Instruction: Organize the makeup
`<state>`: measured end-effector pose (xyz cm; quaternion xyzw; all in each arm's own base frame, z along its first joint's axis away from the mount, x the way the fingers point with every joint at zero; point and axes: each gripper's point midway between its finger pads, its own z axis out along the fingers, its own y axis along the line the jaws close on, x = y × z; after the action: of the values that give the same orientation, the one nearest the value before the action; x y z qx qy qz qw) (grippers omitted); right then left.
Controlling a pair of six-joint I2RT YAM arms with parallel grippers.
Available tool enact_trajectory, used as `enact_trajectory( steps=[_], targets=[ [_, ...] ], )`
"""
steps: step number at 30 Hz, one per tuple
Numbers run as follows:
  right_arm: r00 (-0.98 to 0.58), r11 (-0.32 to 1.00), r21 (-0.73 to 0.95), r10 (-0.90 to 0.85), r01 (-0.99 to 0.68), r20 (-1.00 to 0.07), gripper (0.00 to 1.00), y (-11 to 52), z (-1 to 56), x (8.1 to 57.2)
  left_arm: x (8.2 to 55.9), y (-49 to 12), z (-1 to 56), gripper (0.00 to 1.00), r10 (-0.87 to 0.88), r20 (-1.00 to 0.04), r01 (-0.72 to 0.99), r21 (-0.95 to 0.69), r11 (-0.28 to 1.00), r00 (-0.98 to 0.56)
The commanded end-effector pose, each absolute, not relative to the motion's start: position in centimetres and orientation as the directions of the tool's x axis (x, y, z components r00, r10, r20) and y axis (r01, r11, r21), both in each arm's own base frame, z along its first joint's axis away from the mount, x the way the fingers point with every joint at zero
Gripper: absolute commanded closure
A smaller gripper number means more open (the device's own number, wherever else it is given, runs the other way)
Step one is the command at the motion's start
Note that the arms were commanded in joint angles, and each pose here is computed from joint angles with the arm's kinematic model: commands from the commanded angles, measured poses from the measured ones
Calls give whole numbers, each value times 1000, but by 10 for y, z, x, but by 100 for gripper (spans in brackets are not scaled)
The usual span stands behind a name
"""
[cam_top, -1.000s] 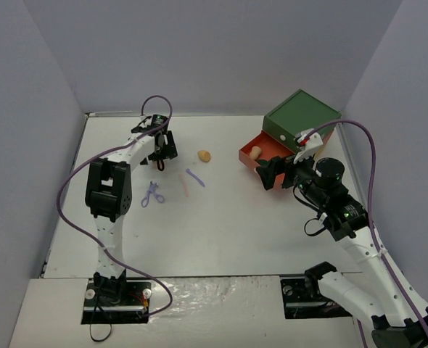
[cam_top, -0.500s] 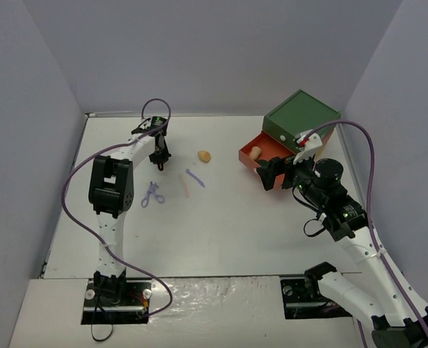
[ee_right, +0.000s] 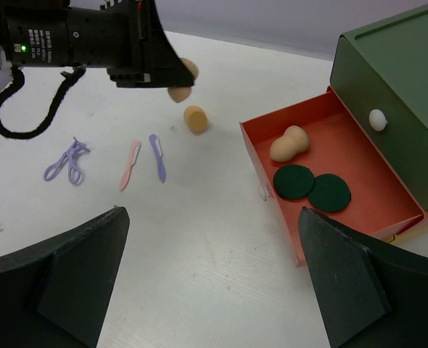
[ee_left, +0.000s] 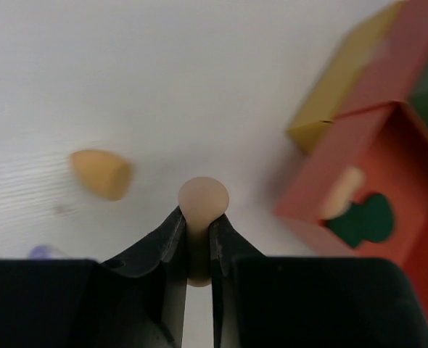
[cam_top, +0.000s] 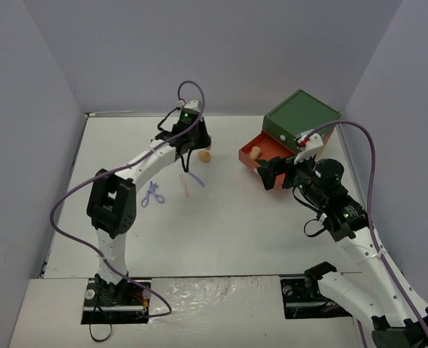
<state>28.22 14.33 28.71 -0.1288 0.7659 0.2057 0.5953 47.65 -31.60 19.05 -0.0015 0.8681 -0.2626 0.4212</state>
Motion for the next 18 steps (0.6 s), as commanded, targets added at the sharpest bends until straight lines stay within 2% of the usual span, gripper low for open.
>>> enact_trajectory(
  steps=[1,7,14,18],
  targets=[
    [-175,886,141,70,-441,-982,0,141,309,286,465,-384,289,93,-294,-799,429,-547,718,-525],
    [-161,892,141,78,-430,-984,0,137,312,283,444,-441,297,76,-270,-811,528,-552,645,-519],
    [-160,891,143,81,-431,-984,0,137,312,281,430,-476,310,34,-225,-846,613,-511,602,-484],
    [-158,893,141,80,-428,-984,0,136,312,281,428,-479,312,20,-208,-859,629,-489,604,-468]
  ],
)
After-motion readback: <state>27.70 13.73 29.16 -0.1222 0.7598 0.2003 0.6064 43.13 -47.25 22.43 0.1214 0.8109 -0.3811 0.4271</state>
